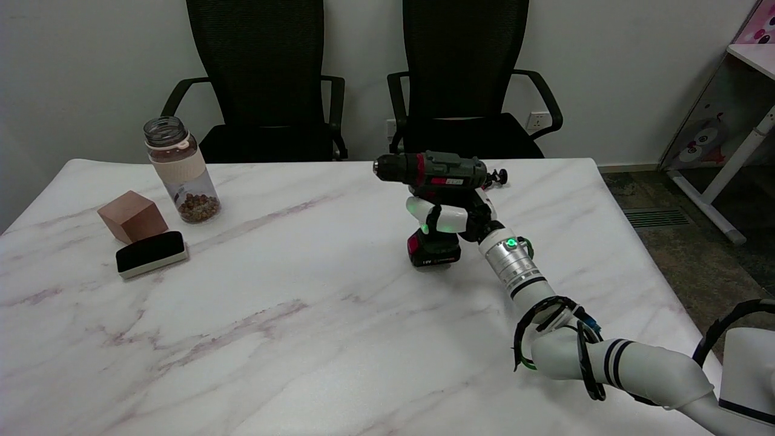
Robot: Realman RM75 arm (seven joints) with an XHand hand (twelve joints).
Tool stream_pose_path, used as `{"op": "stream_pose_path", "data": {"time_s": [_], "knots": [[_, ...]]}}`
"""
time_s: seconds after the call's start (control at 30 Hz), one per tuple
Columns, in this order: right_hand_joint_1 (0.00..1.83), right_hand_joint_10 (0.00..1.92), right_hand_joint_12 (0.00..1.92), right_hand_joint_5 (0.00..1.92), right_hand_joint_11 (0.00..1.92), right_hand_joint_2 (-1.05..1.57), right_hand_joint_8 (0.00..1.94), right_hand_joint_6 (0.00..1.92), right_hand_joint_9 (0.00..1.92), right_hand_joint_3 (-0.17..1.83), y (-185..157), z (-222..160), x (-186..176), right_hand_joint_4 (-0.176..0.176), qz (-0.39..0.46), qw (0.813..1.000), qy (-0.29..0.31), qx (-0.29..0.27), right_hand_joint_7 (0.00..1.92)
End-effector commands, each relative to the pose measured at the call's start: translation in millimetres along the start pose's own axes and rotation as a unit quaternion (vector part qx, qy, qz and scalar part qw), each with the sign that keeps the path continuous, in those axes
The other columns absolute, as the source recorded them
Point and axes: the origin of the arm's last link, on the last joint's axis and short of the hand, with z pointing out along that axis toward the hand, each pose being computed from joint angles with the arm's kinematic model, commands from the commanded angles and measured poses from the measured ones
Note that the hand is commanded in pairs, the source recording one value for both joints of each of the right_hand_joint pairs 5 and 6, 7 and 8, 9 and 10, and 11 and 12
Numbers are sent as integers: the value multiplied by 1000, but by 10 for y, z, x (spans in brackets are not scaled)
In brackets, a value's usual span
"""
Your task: Pick up the power screwdriver.
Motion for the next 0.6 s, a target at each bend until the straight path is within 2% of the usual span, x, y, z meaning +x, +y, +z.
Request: {"op": "stream_pose_path", "data": {"time_s": [0.03, 0.23, 0.37, 0.6], "knots": [[1319, 1727, 1613, 1426, 1613, 1308, 1426, 1426, 1727, 955, -44, 71, -13, 30, -5, 1000, -7, 4, 1426], [1268, 1758, 1641, 1603, 1641, 1438, 1603, 1603, 1758, 993, -78, 101, -12, 42, -1, 1000, -3, 9, 1603], [1206, 1769, 1655, 1639, 1655, 1561, 1639, 1639, 1769, 999, -134, 154, -12, 47, 2, 1000, -2, 19, 1639], [1227, 1786, 1687, 1695, 1687, 1571, 1695, 1695, 1786, 1016, -354, 354, -58, 52, 2, 998, -11, 54, 1695]]}}
